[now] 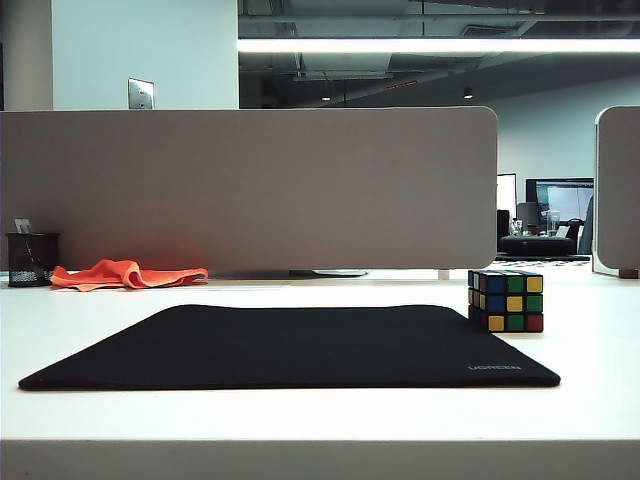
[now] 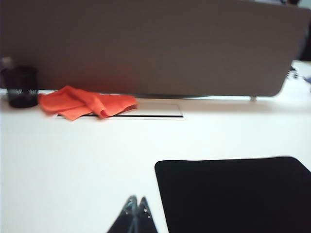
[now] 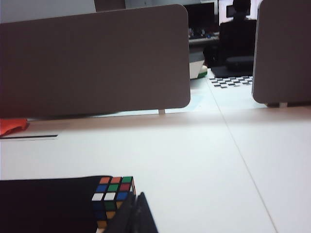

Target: Pick up the cube on the right side of the mouse pad, then place it in the center of the mouse pad.

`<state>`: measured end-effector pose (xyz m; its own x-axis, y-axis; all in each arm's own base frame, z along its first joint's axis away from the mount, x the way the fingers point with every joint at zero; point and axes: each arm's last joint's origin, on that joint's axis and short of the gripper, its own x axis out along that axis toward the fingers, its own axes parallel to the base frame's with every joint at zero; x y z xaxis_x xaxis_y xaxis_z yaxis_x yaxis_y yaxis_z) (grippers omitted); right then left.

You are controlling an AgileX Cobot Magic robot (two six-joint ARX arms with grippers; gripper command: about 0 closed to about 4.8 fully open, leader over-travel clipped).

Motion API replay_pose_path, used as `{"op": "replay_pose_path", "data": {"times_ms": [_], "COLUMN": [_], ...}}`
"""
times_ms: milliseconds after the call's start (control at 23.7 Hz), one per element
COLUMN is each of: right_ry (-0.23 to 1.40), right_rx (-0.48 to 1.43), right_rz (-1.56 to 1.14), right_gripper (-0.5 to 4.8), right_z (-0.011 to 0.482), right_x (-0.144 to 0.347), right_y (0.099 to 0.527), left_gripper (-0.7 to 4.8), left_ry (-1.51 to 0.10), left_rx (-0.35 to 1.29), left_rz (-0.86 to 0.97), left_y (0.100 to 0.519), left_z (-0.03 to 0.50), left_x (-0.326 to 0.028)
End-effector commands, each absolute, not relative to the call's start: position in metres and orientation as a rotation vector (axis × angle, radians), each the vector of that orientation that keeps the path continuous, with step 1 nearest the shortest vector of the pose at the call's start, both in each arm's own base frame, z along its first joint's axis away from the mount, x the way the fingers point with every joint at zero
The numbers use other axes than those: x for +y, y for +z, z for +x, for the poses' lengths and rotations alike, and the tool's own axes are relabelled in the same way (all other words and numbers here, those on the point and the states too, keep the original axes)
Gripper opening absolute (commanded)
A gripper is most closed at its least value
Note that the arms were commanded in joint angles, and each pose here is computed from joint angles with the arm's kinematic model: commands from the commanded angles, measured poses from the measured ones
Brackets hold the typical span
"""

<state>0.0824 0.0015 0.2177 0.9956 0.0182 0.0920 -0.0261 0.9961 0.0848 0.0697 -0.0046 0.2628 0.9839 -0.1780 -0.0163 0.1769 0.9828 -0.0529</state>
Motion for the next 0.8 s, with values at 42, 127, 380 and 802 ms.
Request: {"op": "replay_pose_path", "data": {"times_ms": [42,127,380,802], "right_ry": [0.015,0.014,0.017,0.137], "right_rx": [-0.065,-0.039,0.092,0.288], "right_rz": [0.087,0.087,0.085,0.144], "right_gripper": [-0.03,-0.03,-0.04,-0.04], "right_z": [0.078,0.077,0.080,0.111], "right_x": [0.001,0.001,0.002,0.006], "right_y": [0.233,0.240,0.272,0.319], "left_gripper": [-0.06,-0.06,-0.06,0.51], "left_ry": [-0.222,-0.254,-0.420,-0.480], "left_rx": [0.021,0.033,0.125,0.176], "left_rz": [0.034,0.098,0.097,0.079], "left_y": [0.286,0.296,0.310,0.318], "left_z": [0.075,0.082,0.104,0.117], "left_x": [-0.006,-0.007,-0.017,-0.028]}}
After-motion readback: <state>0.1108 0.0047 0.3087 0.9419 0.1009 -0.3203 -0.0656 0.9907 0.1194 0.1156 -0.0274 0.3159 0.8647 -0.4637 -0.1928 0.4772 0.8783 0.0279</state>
